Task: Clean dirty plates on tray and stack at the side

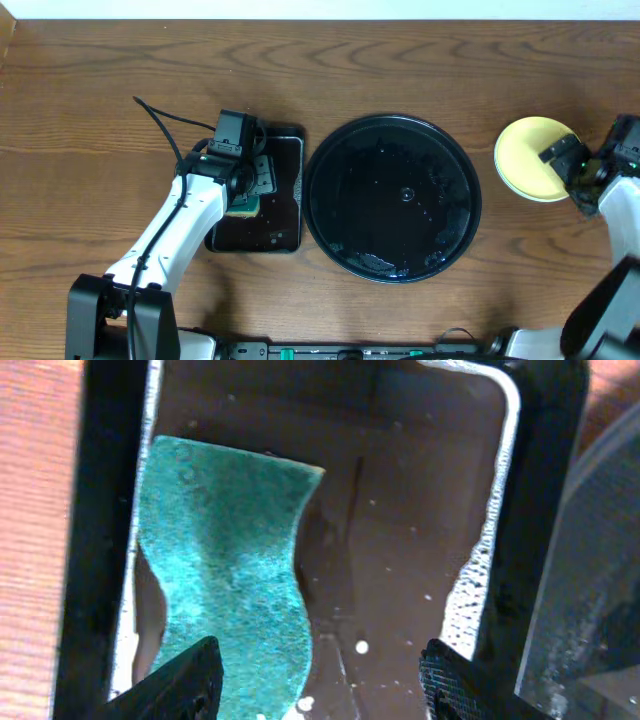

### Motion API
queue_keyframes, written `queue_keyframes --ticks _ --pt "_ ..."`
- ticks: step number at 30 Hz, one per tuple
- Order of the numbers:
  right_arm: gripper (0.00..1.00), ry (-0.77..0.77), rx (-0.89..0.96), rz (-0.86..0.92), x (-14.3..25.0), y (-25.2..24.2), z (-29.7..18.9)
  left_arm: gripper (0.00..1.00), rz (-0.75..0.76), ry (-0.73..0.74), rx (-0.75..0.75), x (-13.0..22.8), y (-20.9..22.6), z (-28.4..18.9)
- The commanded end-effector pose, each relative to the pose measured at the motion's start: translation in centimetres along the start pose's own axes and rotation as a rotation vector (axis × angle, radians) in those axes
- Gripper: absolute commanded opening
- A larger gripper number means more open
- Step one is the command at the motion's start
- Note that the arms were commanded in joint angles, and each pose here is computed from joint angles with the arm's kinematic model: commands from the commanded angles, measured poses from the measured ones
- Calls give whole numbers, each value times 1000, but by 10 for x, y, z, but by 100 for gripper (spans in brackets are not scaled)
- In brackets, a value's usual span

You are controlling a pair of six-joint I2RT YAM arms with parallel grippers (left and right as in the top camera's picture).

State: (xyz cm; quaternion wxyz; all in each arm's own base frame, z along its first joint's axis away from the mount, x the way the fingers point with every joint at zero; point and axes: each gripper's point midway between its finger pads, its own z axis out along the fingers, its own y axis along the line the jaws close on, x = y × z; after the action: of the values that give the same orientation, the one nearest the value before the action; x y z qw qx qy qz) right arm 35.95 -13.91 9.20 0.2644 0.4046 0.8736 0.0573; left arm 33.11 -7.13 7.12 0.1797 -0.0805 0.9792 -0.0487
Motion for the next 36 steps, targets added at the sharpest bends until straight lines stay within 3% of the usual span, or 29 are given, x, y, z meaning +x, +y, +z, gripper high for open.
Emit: queue_keyframes --ticks 1,6,12,19,28,30,36 --pt "99 -32 -201 -291 11 64 -30 68 -2 -61 -26 -16 3 -15" --pt "99 -54 -284 -676 55 121 -54 74 -54 -40 -58 -24 16 -43" --pt "99 51 -193 -825 107 120 -61 77 -82 54 -77 5 34 -74" --pt "99 80 -192 -805 122 107 -91 78 -33 -49 15 33 29 -110" --pt "99 -208 -365 -782 128 90 -147 78 74 -444 159 59 28 -144" --pt "99 -276 -390 -773 130 83 -154 89 73 -511 173 65 32 -150" --pt "99 -288 -394 -771 147 60 -159 89 72 -571 194 78 36 -159"
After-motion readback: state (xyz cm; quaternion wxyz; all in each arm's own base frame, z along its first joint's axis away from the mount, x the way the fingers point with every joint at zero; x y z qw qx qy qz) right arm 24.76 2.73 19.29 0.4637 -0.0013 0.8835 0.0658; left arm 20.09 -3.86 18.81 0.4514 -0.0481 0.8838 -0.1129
